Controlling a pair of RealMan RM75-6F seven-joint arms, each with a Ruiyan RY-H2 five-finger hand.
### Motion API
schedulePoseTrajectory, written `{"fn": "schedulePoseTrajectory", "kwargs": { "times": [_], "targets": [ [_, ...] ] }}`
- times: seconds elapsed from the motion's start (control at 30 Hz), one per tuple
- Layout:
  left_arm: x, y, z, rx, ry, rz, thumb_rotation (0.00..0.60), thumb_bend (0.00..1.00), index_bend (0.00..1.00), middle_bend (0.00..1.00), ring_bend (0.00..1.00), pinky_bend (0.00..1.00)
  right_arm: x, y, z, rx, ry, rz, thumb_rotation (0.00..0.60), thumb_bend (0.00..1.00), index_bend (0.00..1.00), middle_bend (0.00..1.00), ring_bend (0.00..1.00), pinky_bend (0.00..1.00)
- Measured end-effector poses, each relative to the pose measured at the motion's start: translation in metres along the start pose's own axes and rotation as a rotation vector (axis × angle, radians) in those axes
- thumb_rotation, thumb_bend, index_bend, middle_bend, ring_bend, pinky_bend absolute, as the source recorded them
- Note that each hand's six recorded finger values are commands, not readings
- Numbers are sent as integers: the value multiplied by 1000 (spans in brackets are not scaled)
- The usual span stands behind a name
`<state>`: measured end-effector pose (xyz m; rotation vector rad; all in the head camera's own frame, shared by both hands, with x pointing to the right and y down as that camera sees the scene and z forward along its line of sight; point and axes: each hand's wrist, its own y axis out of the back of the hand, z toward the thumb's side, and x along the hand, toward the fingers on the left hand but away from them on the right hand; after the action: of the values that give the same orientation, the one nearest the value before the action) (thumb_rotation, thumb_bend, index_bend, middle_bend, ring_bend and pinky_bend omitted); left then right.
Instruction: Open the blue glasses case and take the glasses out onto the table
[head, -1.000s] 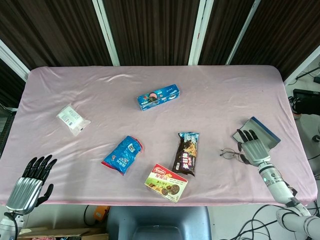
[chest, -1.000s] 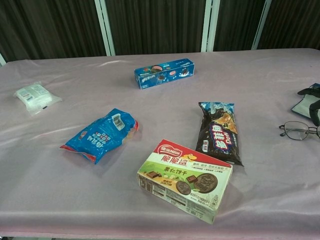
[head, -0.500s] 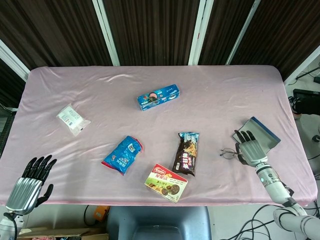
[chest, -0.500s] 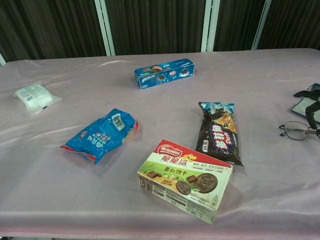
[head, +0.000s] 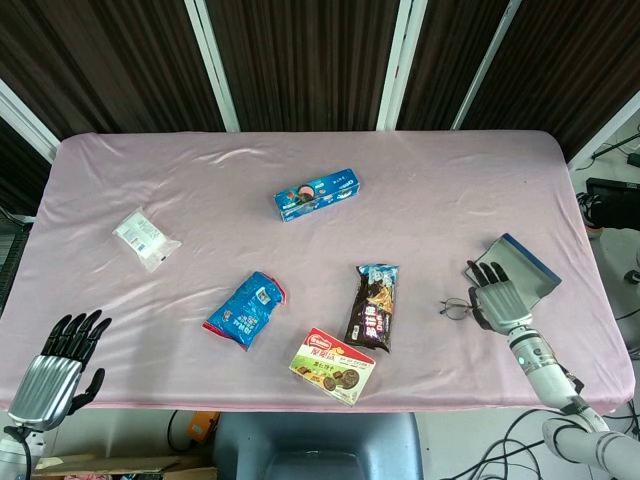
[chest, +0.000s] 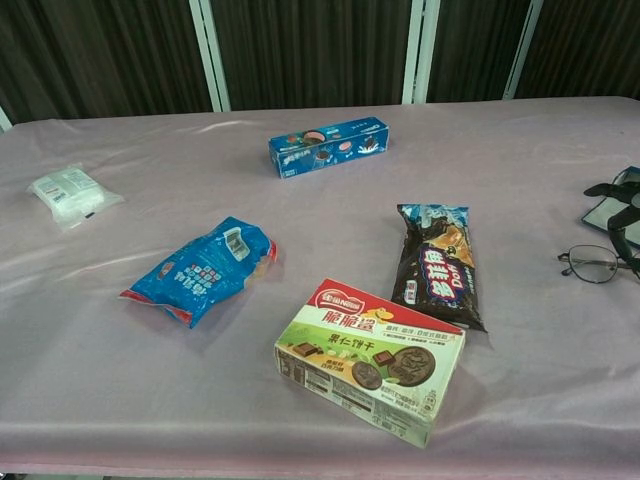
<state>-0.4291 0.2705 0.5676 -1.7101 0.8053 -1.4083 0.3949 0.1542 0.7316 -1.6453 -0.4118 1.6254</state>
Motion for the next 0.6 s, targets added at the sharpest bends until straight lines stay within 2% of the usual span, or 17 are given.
{"fn": "schedulePoseTrajectory", "kwargs": {
  "times": [0.27,0.6],
  "targets": [
    [-1,1,0,-5,-2,3,600,442,0,0,0,0,1,-1,1,-11,-3,-9,600,553,730,41,0,0],
    [-2,2,-1,-10,-4,6,600,442,0,0,0,0,-1,4,4,-29,-9,-35,600,600,768,72,0,0]
  ]
}}
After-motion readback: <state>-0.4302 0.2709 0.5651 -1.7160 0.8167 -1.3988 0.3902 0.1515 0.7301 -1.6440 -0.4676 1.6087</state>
